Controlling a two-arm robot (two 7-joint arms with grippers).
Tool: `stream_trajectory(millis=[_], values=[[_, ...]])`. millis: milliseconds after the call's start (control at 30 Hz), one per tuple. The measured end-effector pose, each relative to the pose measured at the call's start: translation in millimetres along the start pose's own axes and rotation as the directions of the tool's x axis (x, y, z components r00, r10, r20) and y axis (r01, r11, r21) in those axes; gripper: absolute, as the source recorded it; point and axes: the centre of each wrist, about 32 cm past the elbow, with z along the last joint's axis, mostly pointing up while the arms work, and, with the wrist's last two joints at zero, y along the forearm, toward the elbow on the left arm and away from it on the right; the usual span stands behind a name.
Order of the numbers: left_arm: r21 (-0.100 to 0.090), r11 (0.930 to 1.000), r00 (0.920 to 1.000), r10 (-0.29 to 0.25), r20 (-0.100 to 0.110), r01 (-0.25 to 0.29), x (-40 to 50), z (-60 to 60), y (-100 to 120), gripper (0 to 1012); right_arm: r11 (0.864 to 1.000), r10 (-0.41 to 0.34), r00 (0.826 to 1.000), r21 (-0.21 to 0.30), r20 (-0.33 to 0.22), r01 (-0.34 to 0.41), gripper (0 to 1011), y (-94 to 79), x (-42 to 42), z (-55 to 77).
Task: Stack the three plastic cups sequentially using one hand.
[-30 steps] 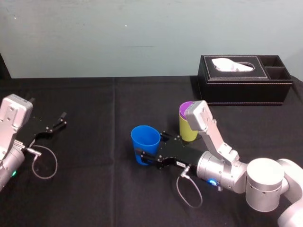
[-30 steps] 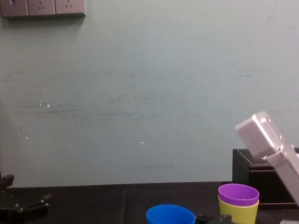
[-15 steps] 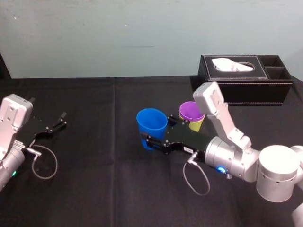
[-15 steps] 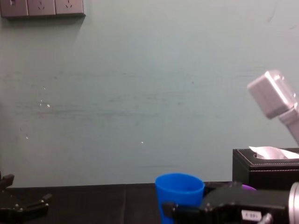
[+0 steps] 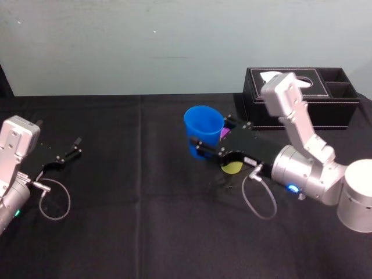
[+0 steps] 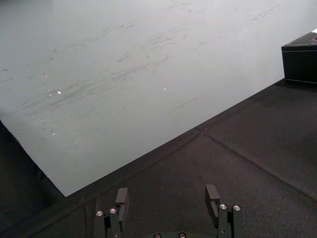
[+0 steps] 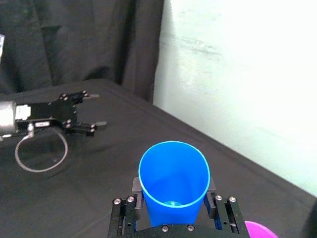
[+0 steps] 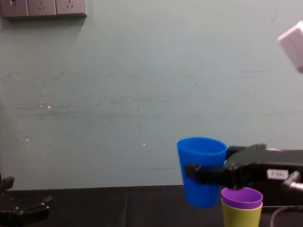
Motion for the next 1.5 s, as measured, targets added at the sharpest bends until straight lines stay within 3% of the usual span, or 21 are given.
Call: stream_trajectory(millis=[300, 800, 1033, 1500], values=[[0.0, 1.0, 1.0, 0.0, 0.0, 0.0, 0.0, 0.0, 0.0, 1010, 0.998, -0.056, 0.998, 0.017, -0.006, 0.056, 721, -13.3, 15.3, 6.7], [0.0, 1.0, 1.0, 0.0, 0.0, 0.0, 0.0, 0.0, 0.0, 1010, 0.991, -0.132, 0.991, -0.018, -0.031, 0.131, 721, -14.4, 38.2, -4.5], [0.0, 1.0, 1.0, 0.0, 0.0, 0.0, 0.0, 0.0, 0.0, 1010, 0.988, -0.15, 0.988, -0.032, -0.041, 0.148, 721, -11.6, 43.3, -9.7], [0.0, 1.0, 1.0, 0.0, 0.0, 0.0, 0.0, 0.0, 0.0, 1010, 0.985, -0.168, 0.984, -0.043, -0.054, 0.166, 721, -9.6, 45.2, -16.2]])
